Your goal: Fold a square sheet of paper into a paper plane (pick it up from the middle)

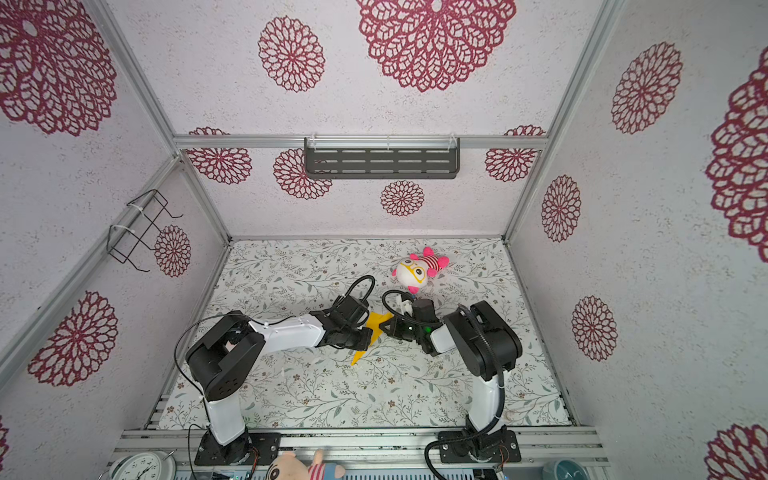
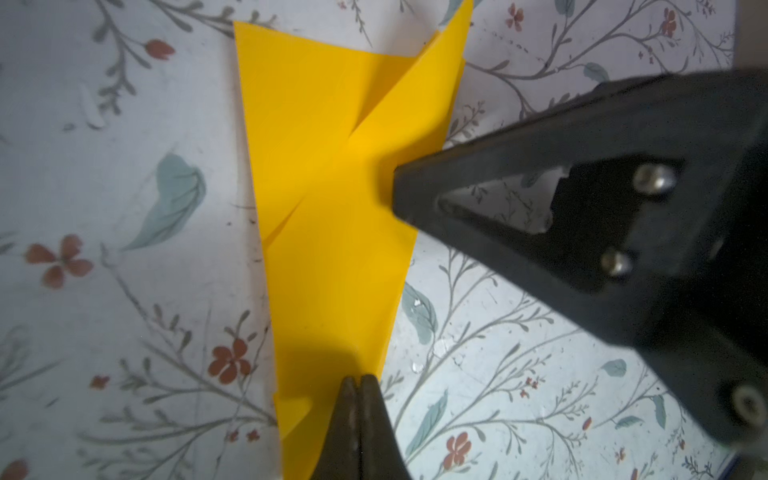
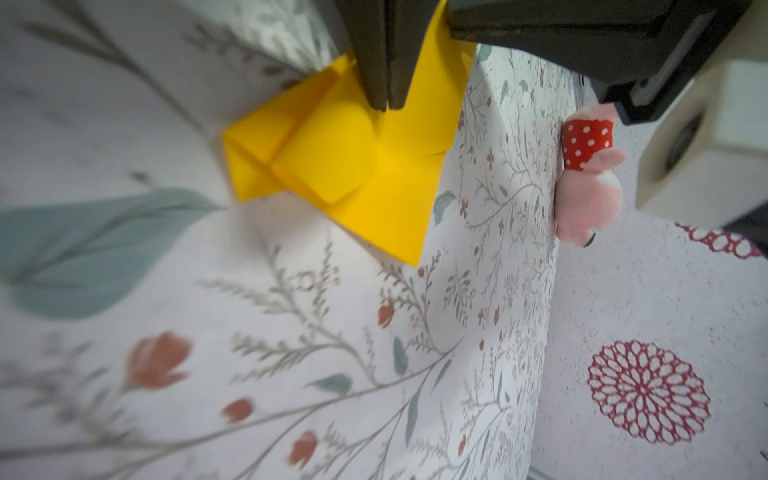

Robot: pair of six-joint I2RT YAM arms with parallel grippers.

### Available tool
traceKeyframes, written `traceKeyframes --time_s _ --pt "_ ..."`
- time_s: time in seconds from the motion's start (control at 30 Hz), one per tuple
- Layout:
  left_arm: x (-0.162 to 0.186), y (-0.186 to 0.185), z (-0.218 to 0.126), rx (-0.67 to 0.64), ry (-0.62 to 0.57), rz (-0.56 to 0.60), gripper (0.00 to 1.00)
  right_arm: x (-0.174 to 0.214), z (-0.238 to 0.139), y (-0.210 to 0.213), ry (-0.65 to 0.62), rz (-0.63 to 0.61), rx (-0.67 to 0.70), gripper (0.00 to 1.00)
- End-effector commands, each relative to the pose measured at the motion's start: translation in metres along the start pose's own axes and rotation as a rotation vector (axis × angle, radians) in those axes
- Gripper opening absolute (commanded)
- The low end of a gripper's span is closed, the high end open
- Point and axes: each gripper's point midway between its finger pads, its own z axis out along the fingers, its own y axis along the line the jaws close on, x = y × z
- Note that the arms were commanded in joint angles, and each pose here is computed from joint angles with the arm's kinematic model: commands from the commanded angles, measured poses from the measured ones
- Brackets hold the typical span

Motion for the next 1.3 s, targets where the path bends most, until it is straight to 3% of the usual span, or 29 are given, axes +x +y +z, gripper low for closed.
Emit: traceKeyframes --time_s 0.0,0.2,0.4,0.6,0.8,1.0,1.1,1.27 --pt "0.028 0.017 0.008 -0.045 0.085 -0.022 0.0 -0.017 -0.009 -0.029 -0.074 0.077 0.073 0.02" --pt "0.027 0.017 0.007 -0.044 0.084 -0.023 0.0 -0.027 -0.02 -0.042 -0.105 0.113 0.125 0.02" --pt "0.028 0.017 0.008 -0.044 0.086 -0.025 0.0 -0.036 -0.037 0.009 -0.133 -0.024 0.027 0.03" --pt "0.027 0.016 0.008 -0.044 0.086 -0.022 0.0 -0.012 -0.016 0.036 -0.048 -0.059 -0.048 0.04" --pt "0.027 0.016 0.007 -0.045 0.089 -0.017 0.0 -0.016 0.0 0.014 -0.068 0.016 -0.004 0.0" --pt "0.031 0.019 0.006 -0.051 0.095 -0.02 0.0 -0.027 -0.007 -0.029 -0.135 0.092 0.101 0.0" --pt "0.032 0.018 0.006 -0.045 0.103 -0.016 0.0 -0.032 -0.015 -0.054 -0.178 0.196 0.168 0.0" --pt "0.031 0.016 0.007 -0.041 0.106 -0.008 0.0 -0.044 -0.02 -0.06 -0.225 0.231 0.216 0.0"
